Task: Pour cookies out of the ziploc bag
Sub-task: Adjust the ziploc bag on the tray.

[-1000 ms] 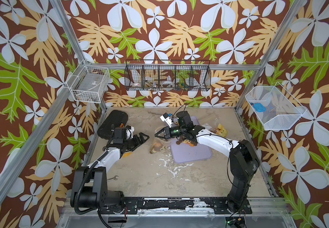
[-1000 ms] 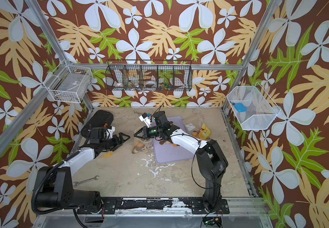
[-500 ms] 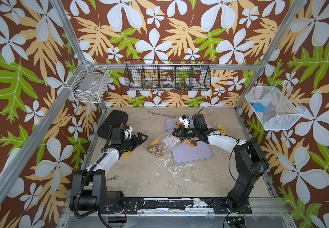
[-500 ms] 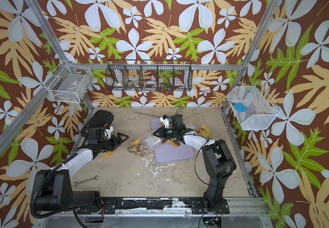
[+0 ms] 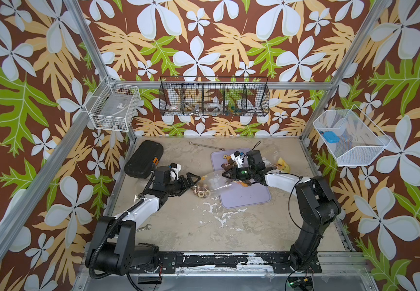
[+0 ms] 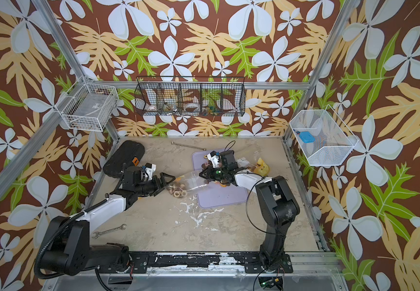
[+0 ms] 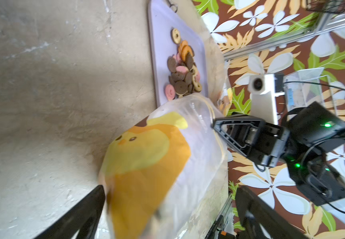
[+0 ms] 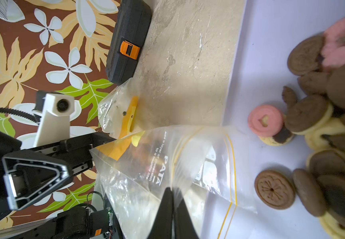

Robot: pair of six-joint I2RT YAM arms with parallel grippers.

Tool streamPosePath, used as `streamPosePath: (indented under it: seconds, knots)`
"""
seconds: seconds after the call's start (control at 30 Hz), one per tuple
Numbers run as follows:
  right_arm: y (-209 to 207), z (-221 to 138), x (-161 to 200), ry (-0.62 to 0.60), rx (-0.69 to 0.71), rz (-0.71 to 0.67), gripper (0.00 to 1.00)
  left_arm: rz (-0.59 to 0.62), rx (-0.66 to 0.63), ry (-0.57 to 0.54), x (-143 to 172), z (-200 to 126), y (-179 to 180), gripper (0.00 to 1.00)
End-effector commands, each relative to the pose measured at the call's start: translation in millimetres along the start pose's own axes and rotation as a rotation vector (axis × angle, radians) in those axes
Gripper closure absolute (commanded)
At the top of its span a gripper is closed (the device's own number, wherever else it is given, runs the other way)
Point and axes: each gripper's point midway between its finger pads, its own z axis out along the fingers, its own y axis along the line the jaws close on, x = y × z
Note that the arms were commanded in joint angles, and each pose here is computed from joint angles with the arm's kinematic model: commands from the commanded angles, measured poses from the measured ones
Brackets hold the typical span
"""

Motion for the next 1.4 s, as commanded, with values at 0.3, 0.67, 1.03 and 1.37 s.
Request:
streamPosePath:
  seconds: [0.3,0.67,1.03,1.37]
  knots:
    - [-11,-9,-8,-0.025,0.067,-0.057,0.93,-0.007,0.12,0.046,10,26,-52,0.0]
    - [-6,-9,-11,-0.018,0.044,-0.063,0.91,0.115,-0.103,-0.05,-35,10,-16,0.0]
    - [57,-29,-13,-0.051,-0.148,-0.231,0.91,0.072,-0.033,-0.021,-83,52,-8,0.0]
    - [64,-30,-6,-0.031,-0.163,-0.256,0.92,0.042,-0.083,0.095,-84,85,18,0.0]
